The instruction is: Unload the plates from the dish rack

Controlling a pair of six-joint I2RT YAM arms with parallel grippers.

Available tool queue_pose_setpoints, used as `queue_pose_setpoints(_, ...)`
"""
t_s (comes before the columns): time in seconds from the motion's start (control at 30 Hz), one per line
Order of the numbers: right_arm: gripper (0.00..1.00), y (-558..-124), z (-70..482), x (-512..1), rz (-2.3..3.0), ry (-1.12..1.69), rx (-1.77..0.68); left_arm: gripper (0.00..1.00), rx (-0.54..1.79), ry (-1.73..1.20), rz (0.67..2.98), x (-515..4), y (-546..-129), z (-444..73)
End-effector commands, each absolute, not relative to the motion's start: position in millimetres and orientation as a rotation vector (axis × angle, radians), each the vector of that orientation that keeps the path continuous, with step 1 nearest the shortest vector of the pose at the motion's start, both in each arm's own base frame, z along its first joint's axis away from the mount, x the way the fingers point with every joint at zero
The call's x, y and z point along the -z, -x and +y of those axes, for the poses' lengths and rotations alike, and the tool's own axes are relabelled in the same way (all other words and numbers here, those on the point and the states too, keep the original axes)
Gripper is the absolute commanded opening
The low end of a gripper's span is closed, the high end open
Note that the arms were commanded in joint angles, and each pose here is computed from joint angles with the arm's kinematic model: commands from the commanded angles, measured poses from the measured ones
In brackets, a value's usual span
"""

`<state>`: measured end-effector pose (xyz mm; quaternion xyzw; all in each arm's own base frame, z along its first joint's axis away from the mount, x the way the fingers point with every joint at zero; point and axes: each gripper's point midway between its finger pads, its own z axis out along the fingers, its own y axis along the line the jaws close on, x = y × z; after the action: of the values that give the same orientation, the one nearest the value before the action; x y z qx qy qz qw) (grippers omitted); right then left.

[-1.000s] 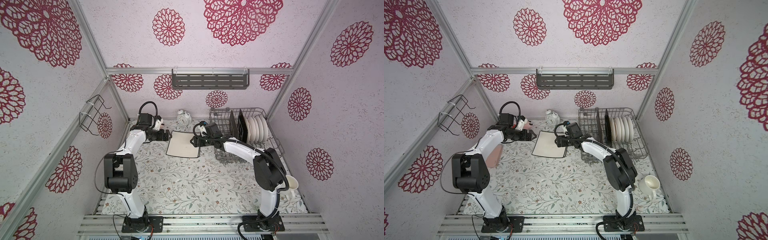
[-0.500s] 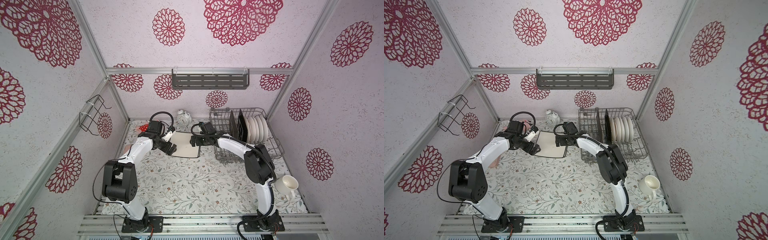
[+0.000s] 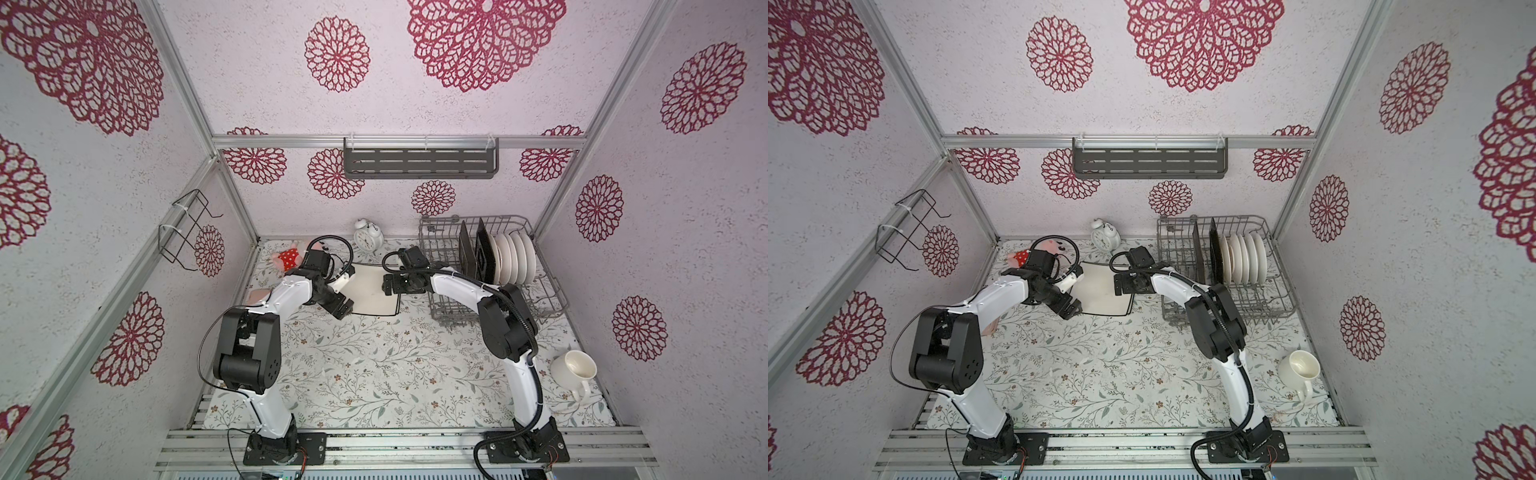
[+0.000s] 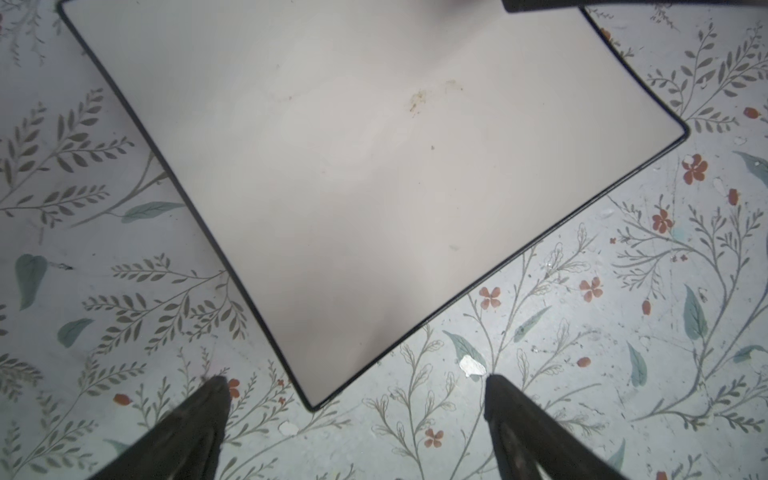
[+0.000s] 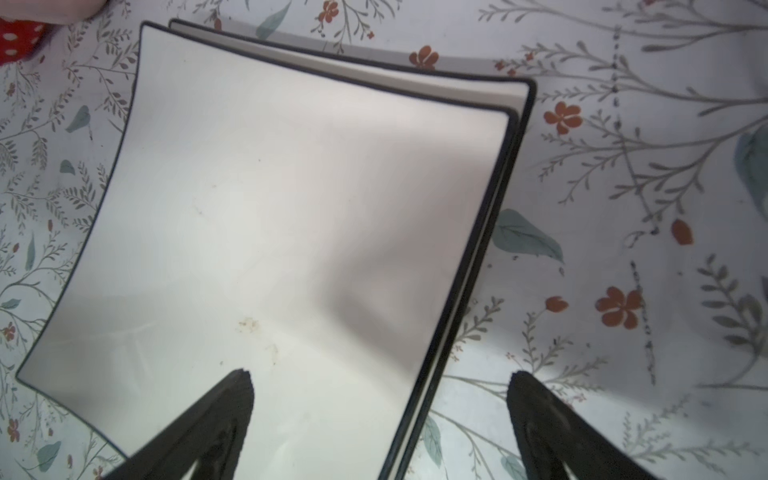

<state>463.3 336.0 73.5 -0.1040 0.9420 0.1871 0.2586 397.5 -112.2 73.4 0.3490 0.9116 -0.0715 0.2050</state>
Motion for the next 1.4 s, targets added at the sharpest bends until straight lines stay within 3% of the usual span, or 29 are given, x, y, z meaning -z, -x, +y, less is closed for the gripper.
queue_pose_setpoints(0.0,0.99,-472,334,-77,2.54,0.288,-0.508,0.98,0.186,-1.044,2.525,-66,-398,-116)
queue_pose_setpoints(0.5,0.88,-484,337,-62,2.545,0.318,-0.546,0.98,0.153,-1.052,2.591,-34,-406,-117)
queue_pose_setpoints(0.83,0.81,-493,333,-64,2.525,0.308,-0.556,0.97,0.15,-1.017,2.569,-39,-422,-127)
queue_pose_setpoints(1.37,0.78,-504,346,-66,2.517,0.328,-0.623,0.97,0.118,-1.007,2.591,-26,-427,-129)
